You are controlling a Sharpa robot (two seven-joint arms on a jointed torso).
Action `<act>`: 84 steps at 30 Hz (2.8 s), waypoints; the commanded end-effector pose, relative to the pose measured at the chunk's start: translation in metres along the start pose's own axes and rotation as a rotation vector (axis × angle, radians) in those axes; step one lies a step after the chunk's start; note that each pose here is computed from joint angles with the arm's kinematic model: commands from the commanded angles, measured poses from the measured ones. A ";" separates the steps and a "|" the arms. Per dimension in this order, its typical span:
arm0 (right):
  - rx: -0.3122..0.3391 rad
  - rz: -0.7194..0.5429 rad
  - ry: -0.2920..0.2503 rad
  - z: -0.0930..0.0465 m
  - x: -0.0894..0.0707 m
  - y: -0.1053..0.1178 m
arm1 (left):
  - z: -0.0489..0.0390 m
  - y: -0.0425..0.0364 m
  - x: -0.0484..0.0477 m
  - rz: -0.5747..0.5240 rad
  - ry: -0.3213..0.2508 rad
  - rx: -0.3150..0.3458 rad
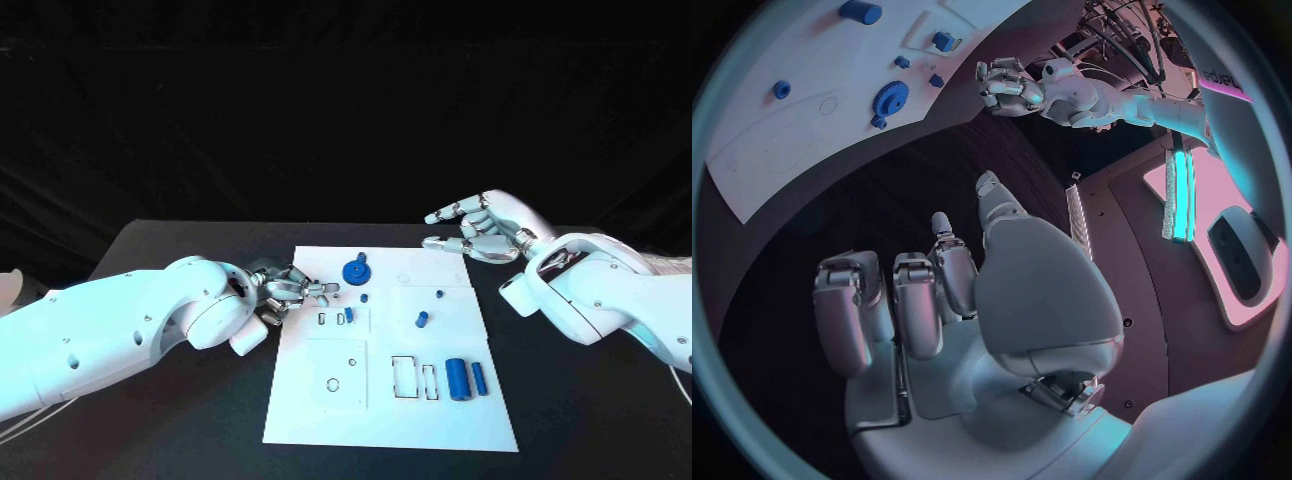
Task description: Assemble the parts on the task board
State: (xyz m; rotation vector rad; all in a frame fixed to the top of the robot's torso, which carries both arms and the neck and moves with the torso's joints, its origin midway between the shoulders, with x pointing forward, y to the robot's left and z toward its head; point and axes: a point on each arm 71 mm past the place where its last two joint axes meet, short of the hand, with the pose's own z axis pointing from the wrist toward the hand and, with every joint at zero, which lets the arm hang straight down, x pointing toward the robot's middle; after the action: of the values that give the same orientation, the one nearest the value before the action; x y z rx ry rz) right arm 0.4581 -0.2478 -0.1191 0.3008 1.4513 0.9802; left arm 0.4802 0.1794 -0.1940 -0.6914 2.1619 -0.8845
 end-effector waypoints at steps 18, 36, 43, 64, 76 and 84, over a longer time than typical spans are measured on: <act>0.076 0.019 -0.033 0.002 -0.007 -0.011 | 0.0331 -0.0285 0.0095 0.421 -0.017 -0.208; 0.092 -0.002 -0.018 0.004 -0.006 -0.014 | 0.0496 -0.0477 0.0238 0.484 0.010 -0.203; 0.092 -0.003 -0.014 0.004 -0.005 -0.015 | 0.0528 -0.0501 0.0269 0.495 0.025 -0.206; 0.093 0.000 -0.001 0.007 -0.002 -0.015 | 0.0572 -0.0531 0.0323 0.517 0.057 -0.213; 0.094 0.001 0.005 0.008 0.000 -0.015 | 0.0574 -0.0544 0.0359 0.531 0.079 -0.212; 0.095 0.001 0.008 0.009 0.001 -0.015 | 0.0576 -0.0540 0.0353 0.530 0.077 -0.213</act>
State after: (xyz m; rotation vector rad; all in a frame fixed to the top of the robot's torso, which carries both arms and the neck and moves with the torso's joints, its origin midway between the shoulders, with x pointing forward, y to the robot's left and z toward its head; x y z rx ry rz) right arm 0.4723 -0.2545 -0.1280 0.3838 1.4941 0.9140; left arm 0.5139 0.1011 -0.1978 -0.1787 2.3520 -0.4123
